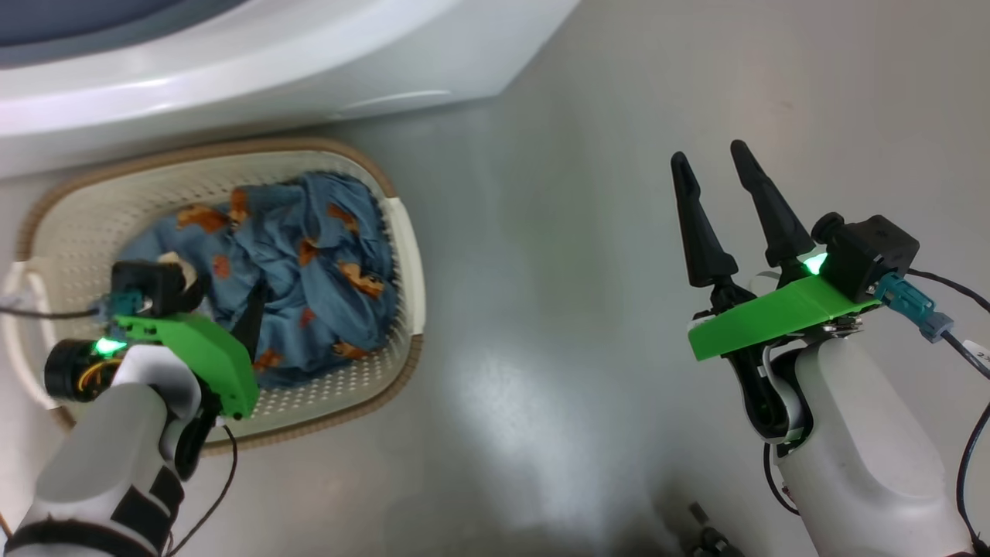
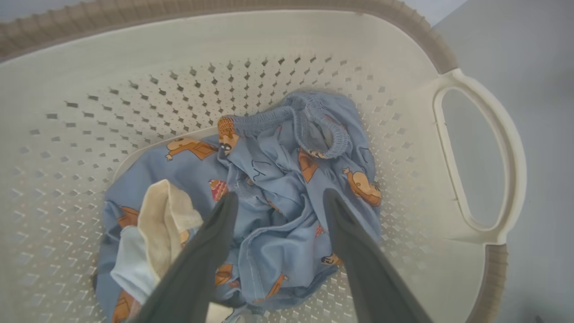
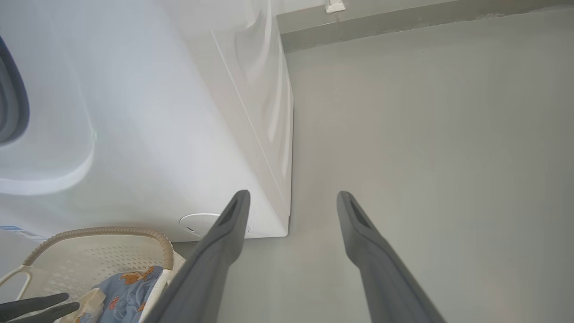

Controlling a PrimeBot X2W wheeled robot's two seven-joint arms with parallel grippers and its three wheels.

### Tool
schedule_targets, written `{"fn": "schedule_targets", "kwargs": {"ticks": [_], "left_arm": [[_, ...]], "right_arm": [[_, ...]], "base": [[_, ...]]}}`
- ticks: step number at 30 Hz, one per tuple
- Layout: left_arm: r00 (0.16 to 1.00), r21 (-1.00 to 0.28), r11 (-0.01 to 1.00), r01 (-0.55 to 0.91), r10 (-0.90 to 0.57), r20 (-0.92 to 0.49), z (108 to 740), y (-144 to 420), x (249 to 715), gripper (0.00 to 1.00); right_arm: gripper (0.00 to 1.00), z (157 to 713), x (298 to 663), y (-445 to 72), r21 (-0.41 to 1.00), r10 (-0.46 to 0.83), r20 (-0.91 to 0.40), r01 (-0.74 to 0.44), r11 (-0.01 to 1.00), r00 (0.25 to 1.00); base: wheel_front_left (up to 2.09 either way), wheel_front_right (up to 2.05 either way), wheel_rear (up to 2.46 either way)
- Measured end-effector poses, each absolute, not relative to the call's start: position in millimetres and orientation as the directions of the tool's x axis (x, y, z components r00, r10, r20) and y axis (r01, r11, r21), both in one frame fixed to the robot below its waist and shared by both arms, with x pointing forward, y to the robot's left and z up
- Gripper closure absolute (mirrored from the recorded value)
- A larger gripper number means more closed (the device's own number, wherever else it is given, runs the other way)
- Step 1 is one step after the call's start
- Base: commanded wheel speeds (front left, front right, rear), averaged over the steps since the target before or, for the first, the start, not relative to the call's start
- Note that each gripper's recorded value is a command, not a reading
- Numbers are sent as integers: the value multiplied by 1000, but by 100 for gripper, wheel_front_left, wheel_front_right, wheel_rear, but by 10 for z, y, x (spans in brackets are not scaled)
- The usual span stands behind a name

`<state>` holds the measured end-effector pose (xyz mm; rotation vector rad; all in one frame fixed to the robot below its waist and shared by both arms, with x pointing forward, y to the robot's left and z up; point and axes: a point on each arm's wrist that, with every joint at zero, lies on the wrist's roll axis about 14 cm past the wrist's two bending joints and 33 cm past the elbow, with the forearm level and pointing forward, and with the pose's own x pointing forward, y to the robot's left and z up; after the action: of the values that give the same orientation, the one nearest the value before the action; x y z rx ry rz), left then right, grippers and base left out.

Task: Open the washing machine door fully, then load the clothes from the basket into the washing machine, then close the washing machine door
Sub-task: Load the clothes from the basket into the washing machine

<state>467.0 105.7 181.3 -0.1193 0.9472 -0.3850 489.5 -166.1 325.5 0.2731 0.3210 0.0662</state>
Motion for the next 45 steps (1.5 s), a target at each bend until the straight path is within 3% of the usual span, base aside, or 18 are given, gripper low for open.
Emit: {"fn": "schedule_targets", "kwargs": {"ticks": [12, 31, 32, 34, 45], "left_arm": [[287, -327, 900, 289, -407, -867, 1233, 712, 4523, 0], [152, -349, 909, 228, -387, -909, 745, 615, 4557, 0], [149, -349, 909, 228, -387, -910, 737, 613, 4548, 27], [139, -356, 908, 221, -391, -910, 746, 590, 4533, 100], [235, -400, 889, 224, -447, -863, 1065, 476, 4629, 100]], "right_arm": [[0, 3014, 4851, -1846, 246, 67, -351, 23, 969, 934], [0, 2817, 4758, -2014, 244, 25, -399, 80, 967, 917], [0, 2820, 4756, -2021, 242, 23, -399, 81, 967, 917], [0, 2832, 4758, -2028, 242, 21, -397, 82, 967, 918], [0, 3055, 4823, -1988, 256, 29, -349, 66, 965, 937]], "base": [[0, 0, 0], [0, 0, 0], [0, 0, 0], [0, 0, 0], [0, 0, 0]]}}
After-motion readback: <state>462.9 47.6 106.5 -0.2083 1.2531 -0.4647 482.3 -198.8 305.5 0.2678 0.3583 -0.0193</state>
